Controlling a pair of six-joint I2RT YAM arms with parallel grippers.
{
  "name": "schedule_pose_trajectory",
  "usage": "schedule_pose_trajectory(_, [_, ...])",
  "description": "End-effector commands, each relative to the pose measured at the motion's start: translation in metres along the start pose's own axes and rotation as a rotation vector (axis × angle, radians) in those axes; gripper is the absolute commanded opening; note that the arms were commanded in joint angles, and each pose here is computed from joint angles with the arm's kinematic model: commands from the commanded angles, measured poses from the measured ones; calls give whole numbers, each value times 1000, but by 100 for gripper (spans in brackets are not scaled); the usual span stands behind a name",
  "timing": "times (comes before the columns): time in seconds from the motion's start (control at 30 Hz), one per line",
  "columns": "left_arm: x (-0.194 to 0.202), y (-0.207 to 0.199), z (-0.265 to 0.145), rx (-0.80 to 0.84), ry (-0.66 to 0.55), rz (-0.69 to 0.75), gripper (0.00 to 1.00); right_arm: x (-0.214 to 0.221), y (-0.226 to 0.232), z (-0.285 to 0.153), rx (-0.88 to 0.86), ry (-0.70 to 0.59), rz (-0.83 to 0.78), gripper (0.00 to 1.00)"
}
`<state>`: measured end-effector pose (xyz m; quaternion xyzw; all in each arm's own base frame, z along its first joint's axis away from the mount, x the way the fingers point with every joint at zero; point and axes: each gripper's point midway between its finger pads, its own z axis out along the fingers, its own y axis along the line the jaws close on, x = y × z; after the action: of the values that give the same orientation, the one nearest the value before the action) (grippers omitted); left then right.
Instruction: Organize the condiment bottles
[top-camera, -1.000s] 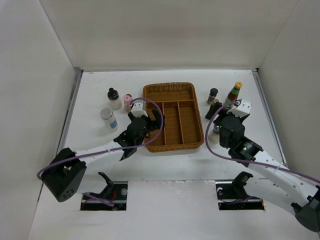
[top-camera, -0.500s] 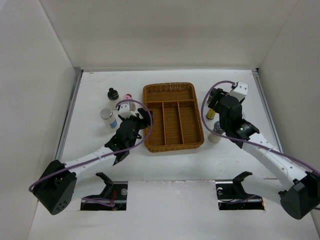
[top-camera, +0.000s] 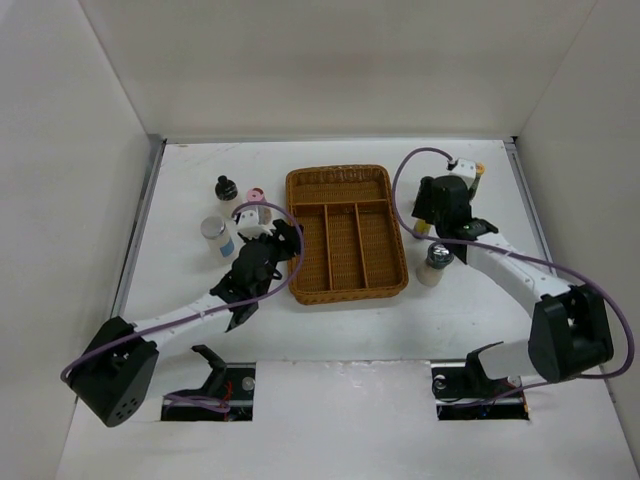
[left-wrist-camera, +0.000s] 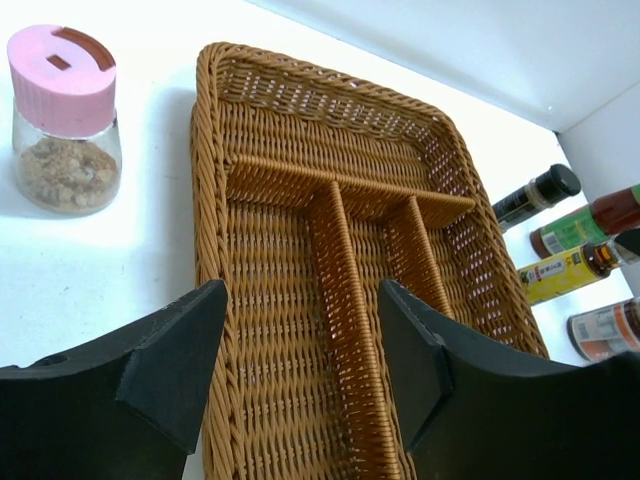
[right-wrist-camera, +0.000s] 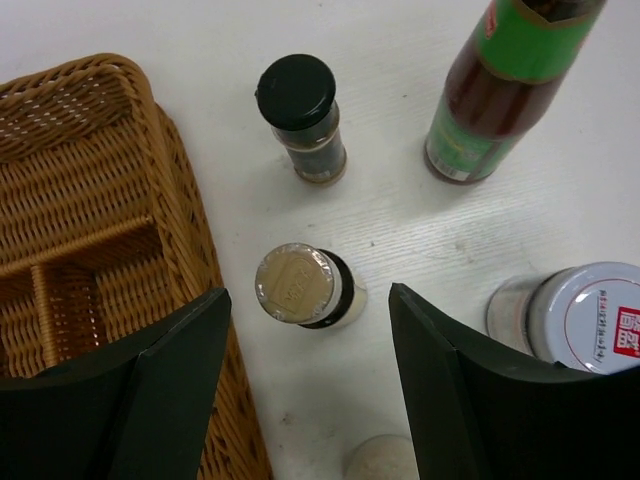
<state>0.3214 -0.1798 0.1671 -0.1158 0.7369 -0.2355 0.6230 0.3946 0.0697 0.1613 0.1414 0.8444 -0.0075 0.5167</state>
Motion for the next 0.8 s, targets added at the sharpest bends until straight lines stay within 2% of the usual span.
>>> schedule_pose_trajectory(0.0, [-7,-8,3,38,-26,-34,60,-37,21,2,-65,-88,33,69])
schedule_pose_trajectory(0.2, [-7,-5,4,32,-25,-38,61,-36,24,15,-48,-88,16,53])
schedule_pose_trajectory(0.23, [-8,-6,4,33,-27,-41,61,-33,23,20,-33,-77,0,44])
schedule_pose_trajectory(0.33, [-10,-3,4,30,-38,-44,64,-30,18,23,4,-60,-17,28])
schedule_pose_trajectory(0.4, [-12,0,3,23,-45,-48,69,-46,15,15,20,-111,-1,21])
schedule_pose_trajectory(0.47, [-19,1,0,23,-69,-63,74,-77,21,-12,2,-218,22,21])
schedule_pose_trajectory(0.57, [-30,4,-8,27,-126,-95,77,-125,34,-54,-46,-349,45,21])
schedule_pose_trajectory(0.67, [-42,3,-17,41,-184,-124,80,-155,66,-86,-145,-409,46,22])
schedule_pose_trajectory(0.77, [-45,4,-20,43,-203,-133,80,-163,113,-93,-260,-412,35,23])
